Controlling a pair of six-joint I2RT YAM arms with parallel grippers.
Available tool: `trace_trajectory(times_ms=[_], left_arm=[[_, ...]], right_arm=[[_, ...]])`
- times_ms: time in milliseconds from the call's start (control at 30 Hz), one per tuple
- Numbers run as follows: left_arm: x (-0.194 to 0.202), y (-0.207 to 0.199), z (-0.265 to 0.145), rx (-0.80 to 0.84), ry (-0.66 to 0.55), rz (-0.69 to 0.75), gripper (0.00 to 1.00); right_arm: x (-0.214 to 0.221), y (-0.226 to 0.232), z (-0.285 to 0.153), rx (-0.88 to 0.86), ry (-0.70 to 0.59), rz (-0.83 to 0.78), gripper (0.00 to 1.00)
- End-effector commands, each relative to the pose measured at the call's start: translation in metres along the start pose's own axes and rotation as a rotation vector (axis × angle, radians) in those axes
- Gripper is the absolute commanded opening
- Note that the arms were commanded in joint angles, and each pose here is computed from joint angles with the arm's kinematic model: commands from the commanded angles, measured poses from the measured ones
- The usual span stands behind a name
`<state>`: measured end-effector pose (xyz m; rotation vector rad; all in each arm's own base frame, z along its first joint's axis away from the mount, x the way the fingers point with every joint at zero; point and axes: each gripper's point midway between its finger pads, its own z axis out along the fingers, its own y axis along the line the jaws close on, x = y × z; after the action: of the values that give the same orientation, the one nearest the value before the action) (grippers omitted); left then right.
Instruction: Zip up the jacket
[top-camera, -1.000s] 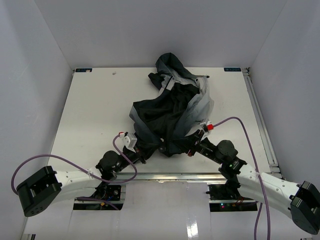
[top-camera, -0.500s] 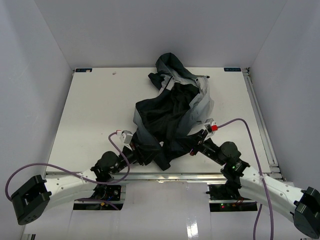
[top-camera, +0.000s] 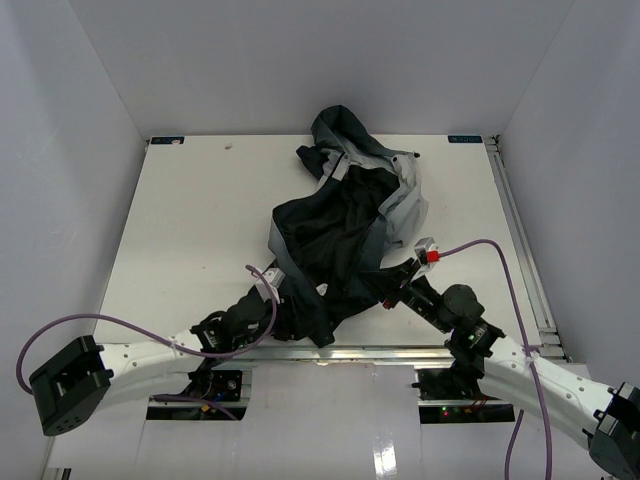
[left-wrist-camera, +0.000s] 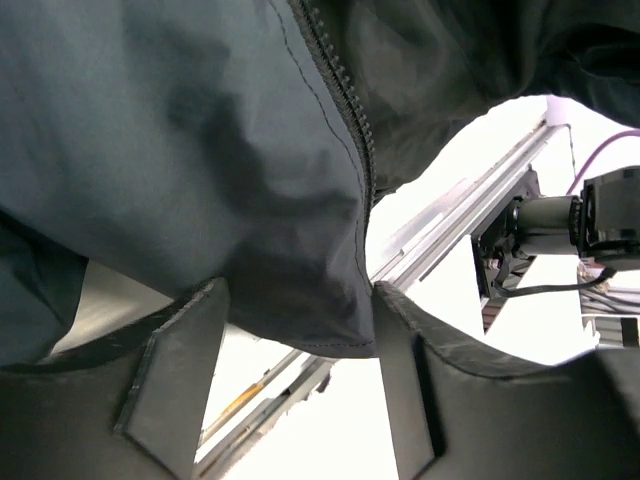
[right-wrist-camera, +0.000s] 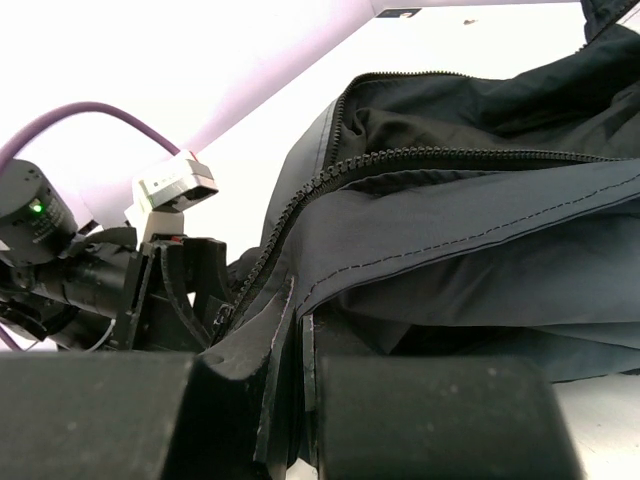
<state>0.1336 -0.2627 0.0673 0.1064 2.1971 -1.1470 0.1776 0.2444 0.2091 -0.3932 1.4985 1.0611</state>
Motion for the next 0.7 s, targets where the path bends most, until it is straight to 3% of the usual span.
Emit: trace_trajectory(times_ms=[0,300,467,667], left_arm=[[-0.006,0.004,-0.003,-0.098,0.012,0.000,0.72],[0.016,-0.022,-0.010,-0.053,0.106,-0.041,0.73],[0.025,-0.029,-0.008,-0.104,0.151,-0.041,0.73],[0.018,-0.044,-0.003,-0.137,0.138,-0.046,0.73]], right_arm=[[-0.013,-0.007,-0.001,0.036,-0.054,-0.037,0.08],[-0.012,-0.012,-0.007,0.058,-0.064,-0.047,0.08],[-0.014,-0.012,-0.009,0.064,-0.065,-0.055,0.08],[-0.014,-0.015,-0.013,0.077,-0.077,-0.060,0.08]])
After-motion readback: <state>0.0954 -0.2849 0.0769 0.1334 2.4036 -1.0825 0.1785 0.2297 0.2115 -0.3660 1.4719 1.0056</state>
